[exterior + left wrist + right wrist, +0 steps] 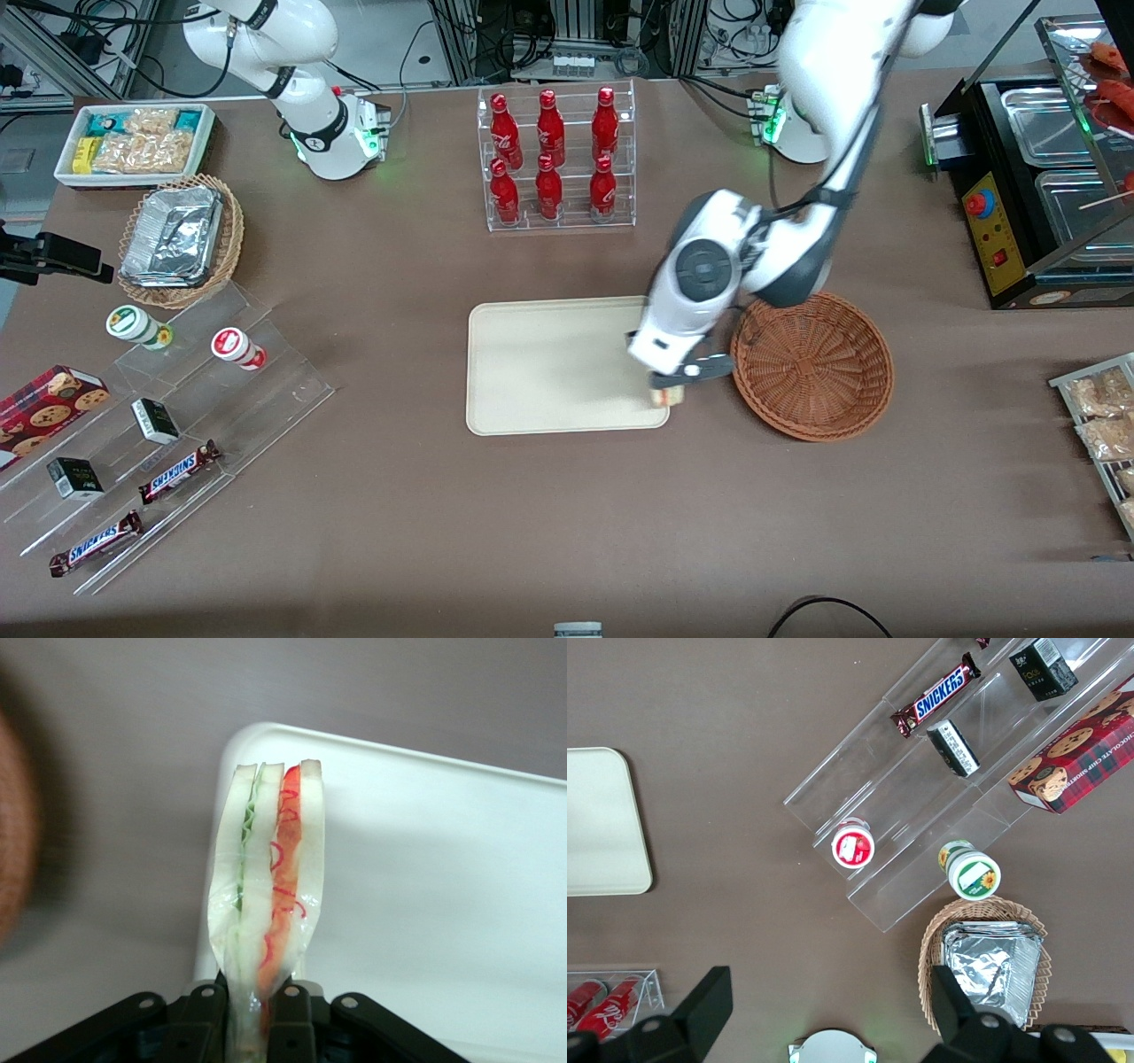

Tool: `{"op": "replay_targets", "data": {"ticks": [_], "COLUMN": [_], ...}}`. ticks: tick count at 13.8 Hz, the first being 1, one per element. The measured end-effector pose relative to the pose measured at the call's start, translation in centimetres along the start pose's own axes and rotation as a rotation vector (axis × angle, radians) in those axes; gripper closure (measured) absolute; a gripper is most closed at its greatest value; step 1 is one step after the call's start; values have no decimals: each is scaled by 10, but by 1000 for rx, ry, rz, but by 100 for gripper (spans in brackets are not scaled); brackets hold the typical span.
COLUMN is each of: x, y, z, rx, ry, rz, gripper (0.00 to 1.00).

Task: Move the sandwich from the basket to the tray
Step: 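Lift the sandwich and carry it over the cream tray, then lower the sandwich onto the tray center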

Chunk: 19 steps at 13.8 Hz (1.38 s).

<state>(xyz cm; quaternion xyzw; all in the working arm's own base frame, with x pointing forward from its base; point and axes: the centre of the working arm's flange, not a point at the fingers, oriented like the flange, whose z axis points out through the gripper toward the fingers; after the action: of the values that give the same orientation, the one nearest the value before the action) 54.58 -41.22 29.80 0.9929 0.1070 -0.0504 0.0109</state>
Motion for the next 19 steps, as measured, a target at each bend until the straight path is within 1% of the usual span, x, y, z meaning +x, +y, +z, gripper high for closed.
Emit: {"op": "replay_targets", "data": {"ticks": [5, 7, 9, 11, 13, 17, 19], "x": [-42, -47, -45, -44, -43, -35, -33], "y": [87, 104, 114, 119, 119, 117, 116], "z": [34, 42, 48, 54, 53, 44, 47], "rx": [-23, -49, -65, -67, -58, -55, -51], "ry": [6, -14, -22, -23, -29, -12, -12], "rz": [-24, -33, -48, -56, -58, -63, -66], "gripper": [83, 83, 83, 83, 83, 83, 83]}}
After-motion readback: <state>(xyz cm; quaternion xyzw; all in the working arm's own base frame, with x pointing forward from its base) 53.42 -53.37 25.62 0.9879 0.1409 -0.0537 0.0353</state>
